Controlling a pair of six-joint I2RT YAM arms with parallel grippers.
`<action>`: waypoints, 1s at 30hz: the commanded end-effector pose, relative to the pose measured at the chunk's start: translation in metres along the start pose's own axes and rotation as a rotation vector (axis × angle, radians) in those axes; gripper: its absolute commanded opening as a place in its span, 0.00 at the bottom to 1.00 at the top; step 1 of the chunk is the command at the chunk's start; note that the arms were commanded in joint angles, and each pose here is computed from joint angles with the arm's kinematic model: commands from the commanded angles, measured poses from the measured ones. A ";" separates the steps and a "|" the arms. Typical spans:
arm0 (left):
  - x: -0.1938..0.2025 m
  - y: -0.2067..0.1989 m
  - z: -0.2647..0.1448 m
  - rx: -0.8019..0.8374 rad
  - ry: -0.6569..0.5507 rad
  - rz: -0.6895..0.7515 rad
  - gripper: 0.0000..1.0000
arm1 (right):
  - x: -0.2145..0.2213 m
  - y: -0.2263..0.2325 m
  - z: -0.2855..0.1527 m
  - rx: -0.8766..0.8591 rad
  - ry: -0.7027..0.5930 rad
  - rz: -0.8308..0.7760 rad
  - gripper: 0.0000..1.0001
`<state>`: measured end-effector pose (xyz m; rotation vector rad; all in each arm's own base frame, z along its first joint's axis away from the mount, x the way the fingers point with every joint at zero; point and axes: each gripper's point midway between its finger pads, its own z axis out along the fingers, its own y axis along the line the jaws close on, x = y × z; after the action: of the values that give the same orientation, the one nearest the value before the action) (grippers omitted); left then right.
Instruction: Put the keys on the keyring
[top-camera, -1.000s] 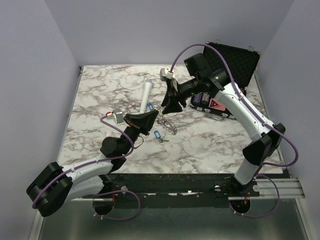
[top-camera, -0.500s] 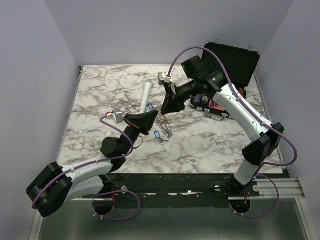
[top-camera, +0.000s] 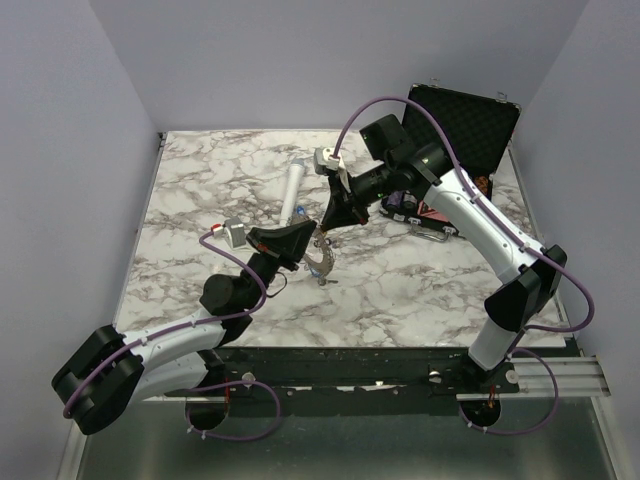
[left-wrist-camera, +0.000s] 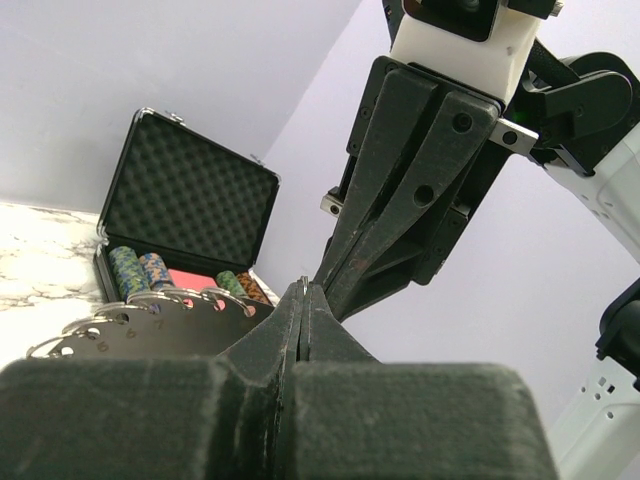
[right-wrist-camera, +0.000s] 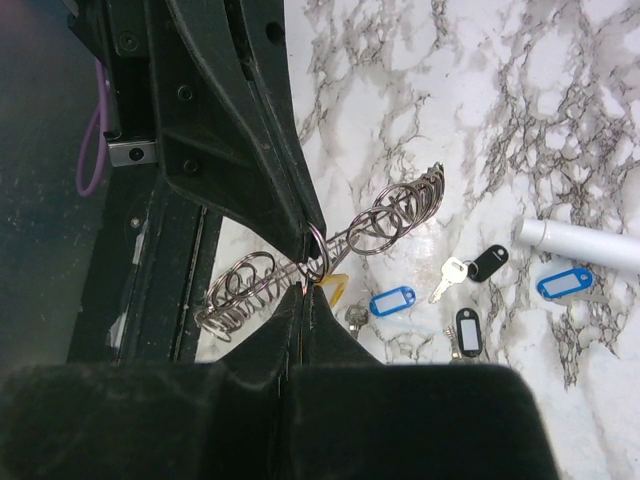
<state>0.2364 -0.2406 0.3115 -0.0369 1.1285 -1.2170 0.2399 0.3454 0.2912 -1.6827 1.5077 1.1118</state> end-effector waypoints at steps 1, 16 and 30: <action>-0.078 -0.057 0.003 0.203 -0.290 -0.070 0.00 | 0.005 0.015 0.004 -0.034 0.024 0.008 0.00; -0.070 -0.063 -0.002 0.249 -0.248 -0.048 0.00 | -0.001 0.019 0.006 -0.032 0.013 0.027 0.18; -0.049 -0.084 -0.022 0.424 -0.131 0.060 0.00 | -0.008 0.028 -0.013 -0.010 0.025 0.008 0.31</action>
<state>0.2146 -0.2502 0.3161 0.1233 1.0997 -1.2860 0.2202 0.3414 0.2930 -1.7003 1.5454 1.1406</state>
